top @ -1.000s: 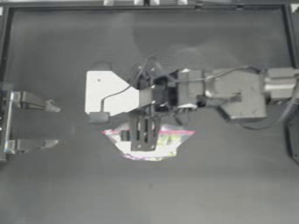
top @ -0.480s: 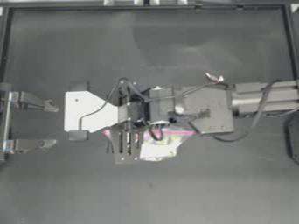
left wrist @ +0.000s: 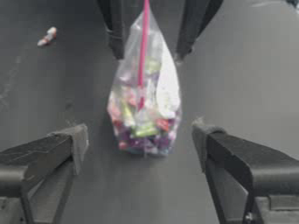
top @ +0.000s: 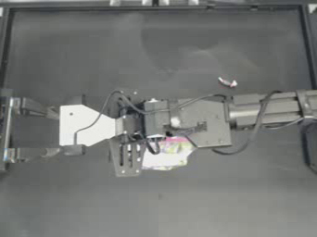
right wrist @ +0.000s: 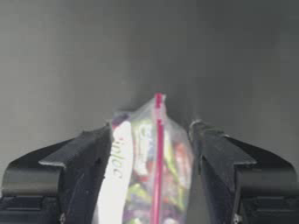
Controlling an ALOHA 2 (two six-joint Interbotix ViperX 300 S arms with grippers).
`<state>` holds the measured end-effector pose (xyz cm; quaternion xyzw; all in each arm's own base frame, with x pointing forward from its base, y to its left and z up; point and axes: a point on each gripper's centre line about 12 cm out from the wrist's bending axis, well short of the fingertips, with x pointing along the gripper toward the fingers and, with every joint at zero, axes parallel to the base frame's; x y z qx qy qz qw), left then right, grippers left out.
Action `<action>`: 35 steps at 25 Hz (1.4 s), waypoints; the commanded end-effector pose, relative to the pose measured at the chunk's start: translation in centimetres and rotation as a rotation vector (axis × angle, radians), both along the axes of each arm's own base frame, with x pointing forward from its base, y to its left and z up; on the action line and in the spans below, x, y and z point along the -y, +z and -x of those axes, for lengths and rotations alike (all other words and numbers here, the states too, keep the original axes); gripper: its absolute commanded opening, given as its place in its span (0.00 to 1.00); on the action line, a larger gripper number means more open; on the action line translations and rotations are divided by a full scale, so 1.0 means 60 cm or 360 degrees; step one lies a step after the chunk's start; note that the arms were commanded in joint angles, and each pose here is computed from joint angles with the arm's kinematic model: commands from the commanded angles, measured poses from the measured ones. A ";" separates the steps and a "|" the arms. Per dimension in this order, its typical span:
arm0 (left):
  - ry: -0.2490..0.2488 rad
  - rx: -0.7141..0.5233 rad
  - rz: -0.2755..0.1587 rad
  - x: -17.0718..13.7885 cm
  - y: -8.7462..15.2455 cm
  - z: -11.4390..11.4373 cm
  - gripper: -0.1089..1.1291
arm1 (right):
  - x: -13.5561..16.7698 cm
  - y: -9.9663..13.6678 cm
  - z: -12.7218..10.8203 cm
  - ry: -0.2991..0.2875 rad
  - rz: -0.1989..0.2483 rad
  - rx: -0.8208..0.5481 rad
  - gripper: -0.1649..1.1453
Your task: Put candy in bag
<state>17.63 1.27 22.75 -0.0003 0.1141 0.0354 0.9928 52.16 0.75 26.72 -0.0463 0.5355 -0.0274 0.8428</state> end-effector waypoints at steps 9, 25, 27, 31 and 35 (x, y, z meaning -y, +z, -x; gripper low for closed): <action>0.0004 0.0017 0.0003 -0.001 0.007 -0.003 0.90 | 0.002 0.011 -0.008 0.0007 0.0052 0.0034 0.80; 0.0004 0.0017 0.0003 -0.001 0.007 -0.003 0.90 | 0.004 -0.015 -0.027 0.0007 0.0097 -0.0048 0.79; 0.0004 0.0015 0.0004 -0.001 0.006 -0.003 0.90 | 0.003 -0.017 -0.028 0.0011 0.0100 -0.0055 0.79; 0.0004 0.0015 0.0004 -0.001 0.006 -0.003 0.90 | 0.003 -0.019 -0.028 0.0009 0.0099 -0.0057 0.79; 0.0004 0.0017 0.0003 -0.001 0.007 -0.003 0.90 | 0.002 -0.025 -0.030 0.0014 0.0101 -0.0069 0.79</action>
